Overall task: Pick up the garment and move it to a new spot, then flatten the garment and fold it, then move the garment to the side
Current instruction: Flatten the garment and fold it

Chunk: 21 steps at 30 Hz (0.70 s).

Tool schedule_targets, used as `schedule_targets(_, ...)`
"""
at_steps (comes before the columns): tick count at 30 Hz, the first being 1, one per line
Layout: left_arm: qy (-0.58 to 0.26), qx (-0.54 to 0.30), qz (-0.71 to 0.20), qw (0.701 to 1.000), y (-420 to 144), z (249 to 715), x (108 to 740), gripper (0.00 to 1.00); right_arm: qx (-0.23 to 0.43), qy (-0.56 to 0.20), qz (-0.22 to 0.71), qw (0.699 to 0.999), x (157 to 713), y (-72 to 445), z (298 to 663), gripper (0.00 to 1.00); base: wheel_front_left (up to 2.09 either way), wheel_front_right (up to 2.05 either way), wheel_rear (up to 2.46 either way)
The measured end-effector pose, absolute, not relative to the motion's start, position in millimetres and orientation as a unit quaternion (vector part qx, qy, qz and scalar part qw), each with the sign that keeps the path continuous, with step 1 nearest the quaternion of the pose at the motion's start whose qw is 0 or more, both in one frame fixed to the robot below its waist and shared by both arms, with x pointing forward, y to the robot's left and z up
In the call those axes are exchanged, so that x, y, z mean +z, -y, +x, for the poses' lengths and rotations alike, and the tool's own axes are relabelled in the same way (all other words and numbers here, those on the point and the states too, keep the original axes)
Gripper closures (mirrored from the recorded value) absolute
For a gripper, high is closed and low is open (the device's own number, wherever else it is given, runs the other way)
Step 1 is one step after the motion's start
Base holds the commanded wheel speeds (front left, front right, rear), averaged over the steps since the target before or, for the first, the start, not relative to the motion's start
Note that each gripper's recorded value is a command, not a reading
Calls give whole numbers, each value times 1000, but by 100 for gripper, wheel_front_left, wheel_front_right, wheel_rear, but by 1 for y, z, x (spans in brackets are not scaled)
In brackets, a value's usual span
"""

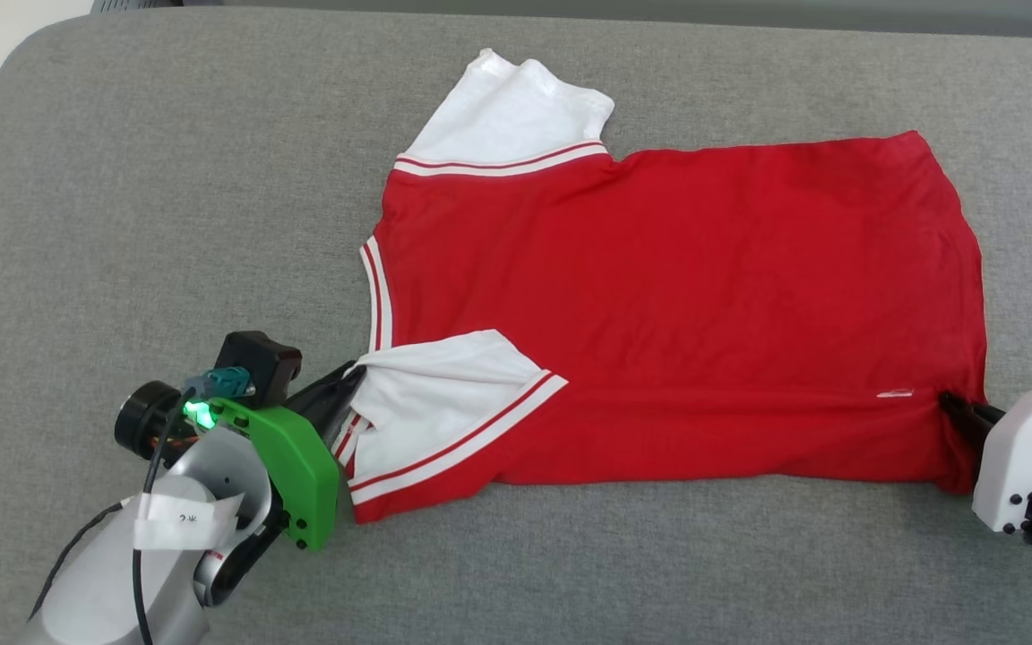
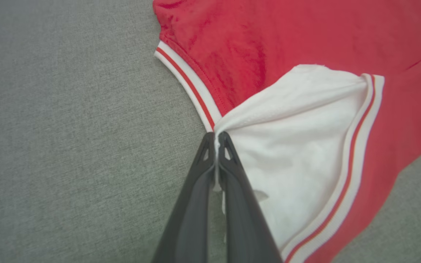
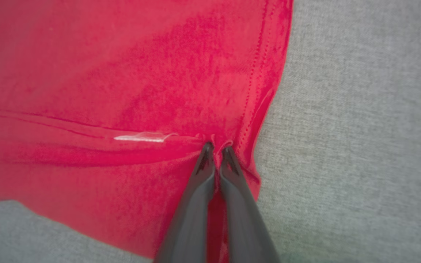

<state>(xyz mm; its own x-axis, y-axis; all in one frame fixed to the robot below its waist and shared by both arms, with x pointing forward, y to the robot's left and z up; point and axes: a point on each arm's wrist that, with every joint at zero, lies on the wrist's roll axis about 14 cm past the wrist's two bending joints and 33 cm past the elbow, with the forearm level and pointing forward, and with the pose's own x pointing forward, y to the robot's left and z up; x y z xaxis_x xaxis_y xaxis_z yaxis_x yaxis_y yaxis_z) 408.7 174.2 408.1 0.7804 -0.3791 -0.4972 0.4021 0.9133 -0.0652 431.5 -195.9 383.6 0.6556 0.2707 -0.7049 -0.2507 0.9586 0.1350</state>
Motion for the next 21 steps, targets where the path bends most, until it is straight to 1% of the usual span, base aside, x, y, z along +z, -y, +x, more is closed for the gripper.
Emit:
schedule_targets(2, -261, -205, 18, 943, -173, 406, 405, 100, 145, -387, 11, 910, 384, 195, 431, 100, 0, 0, 0)
schedule_targets(3, -259, -204, 17, 944, -173, 406, 405, 75, 146, -385, 10, 911, 385, 194, 431, 80, 0, 0, 0)
schedule_targets(4, -256, -202, 16, 945, -173, 405, 406, 39, 147, -380, 10, 913, 386, 194, 431, 53, 0, 0, 0)
schedule_targets(5, -250, -200, 15, 947, -174, 406, 407, 0, 146, -376, 9, 915, 388, 194, 431, 0, 0, 0, 0)
schedule_targets(11, -202, -176, -2, 964, -174, 411, 429, 0, 149, -343, 8, 928, 404, 190, 431, 0, 0, 0, 0)
schedule_targets(15, -156, -149, -40, 976, -175, 411, 453, 0, 149, -309, 10, 939, 423, 188, 430, 0, 0, 0, 0)
schedule_targets(18, -121, -132, -69, 981, -176, 404, 470, 0, 152, -296, 3, 943, 432, 186, 421, 0, 0, 0, 0)
schedule_targets(21, -109, -111, -90, 984, -178, 392, 478, 0, 155, -289, -5, 945, 438, 185, 410, 0, 0, 0, 0)
